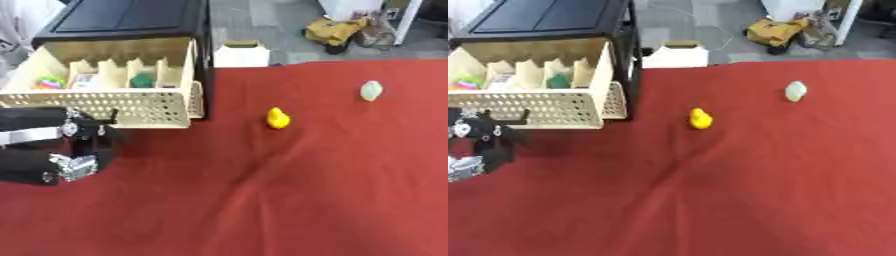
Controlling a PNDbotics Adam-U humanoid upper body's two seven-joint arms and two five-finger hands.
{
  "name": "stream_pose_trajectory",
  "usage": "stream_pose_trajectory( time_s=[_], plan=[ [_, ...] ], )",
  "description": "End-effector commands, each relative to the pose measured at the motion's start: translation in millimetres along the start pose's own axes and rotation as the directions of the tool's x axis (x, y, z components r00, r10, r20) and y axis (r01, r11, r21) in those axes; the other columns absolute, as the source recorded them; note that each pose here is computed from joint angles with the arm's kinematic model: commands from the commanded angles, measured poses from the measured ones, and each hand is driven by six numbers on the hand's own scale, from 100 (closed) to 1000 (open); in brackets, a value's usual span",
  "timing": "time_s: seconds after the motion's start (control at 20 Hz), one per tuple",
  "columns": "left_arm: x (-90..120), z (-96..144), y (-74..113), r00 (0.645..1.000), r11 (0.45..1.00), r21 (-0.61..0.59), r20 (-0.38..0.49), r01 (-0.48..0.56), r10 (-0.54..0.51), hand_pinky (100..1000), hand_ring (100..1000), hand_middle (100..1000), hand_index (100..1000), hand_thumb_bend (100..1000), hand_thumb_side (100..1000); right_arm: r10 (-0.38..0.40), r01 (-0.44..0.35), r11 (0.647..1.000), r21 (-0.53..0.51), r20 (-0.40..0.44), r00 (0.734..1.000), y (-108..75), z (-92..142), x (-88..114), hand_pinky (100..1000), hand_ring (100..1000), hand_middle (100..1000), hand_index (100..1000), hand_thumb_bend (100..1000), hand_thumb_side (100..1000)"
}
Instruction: Pick up objects from table and place into drawer.
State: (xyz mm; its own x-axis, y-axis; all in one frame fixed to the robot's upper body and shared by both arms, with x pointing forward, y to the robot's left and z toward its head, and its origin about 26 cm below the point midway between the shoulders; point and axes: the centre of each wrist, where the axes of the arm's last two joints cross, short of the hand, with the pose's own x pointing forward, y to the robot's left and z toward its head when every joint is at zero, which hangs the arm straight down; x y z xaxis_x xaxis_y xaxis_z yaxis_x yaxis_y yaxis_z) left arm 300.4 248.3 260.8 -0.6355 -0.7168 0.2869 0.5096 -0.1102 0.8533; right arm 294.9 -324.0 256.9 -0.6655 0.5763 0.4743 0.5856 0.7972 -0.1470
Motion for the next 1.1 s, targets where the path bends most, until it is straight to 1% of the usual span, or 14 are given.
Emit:
stream_pose_trajectory(
  time_s=[0.05,0.25,0.45,0.6,0.8,1.1],
  plan=[
    [2.5,4.3,2.9,0.999,1.0,-0.025,-0.044,0.0,-0.001,588,597,699,934,100,1000,0.002,-0.001,1.0,-0.018,0.029,1.0,-4.7,-6.5,6.0,669,724,585,784,126,626],
    [1.0,2.3,-2.3,0.997,0.997,-0.065,-0.072,-0.036,0.031,584,600,709,935,100,1000,-0.001,0.001,1.0,-0.027,0.029,1.0,-1.1,-11.1,9.7,669,723,584,784,123,622],
    [-1.0,2.9,-4.8,0.994,0.996,-0.075,-0.098,-0.051,0.044,577,597,704,933,100,1000,0.005,-0.004,0.999,-0.034,0.025,1.0,0.7,-13.1,11.5,669,723,583,784,128,620],
    [-2.1,5.3,-3.4,0.992,0.998,-0.05,-0.116,-0.047,0.041,571,593,692,929,100,1000,0.009,-0.008,0.999,-0.036,0.021,1.0,0.8,-12.9,11.4,669,723,582,782,130,620],
    [-2.7,8.5,0.0,0.989,1.0,0.004,-0.146,-0.024,0.024,566,586,650,917,100,1000,0.015,-0.015,0.999,-0.037,0.012,1.0,0.1,-11.6,10.3,669,723,581,780,136,623],
    [-2.5,11.2,4.0,0.982,0.998,0.062,-0.187,0.017,-0.005,548,576,632,905,100,1000,0.019,-0.019,0.999,-0.04,0.0,1.0,-1.2,-9.9,8.8,668,723,578,779,141,625]
  ],
)
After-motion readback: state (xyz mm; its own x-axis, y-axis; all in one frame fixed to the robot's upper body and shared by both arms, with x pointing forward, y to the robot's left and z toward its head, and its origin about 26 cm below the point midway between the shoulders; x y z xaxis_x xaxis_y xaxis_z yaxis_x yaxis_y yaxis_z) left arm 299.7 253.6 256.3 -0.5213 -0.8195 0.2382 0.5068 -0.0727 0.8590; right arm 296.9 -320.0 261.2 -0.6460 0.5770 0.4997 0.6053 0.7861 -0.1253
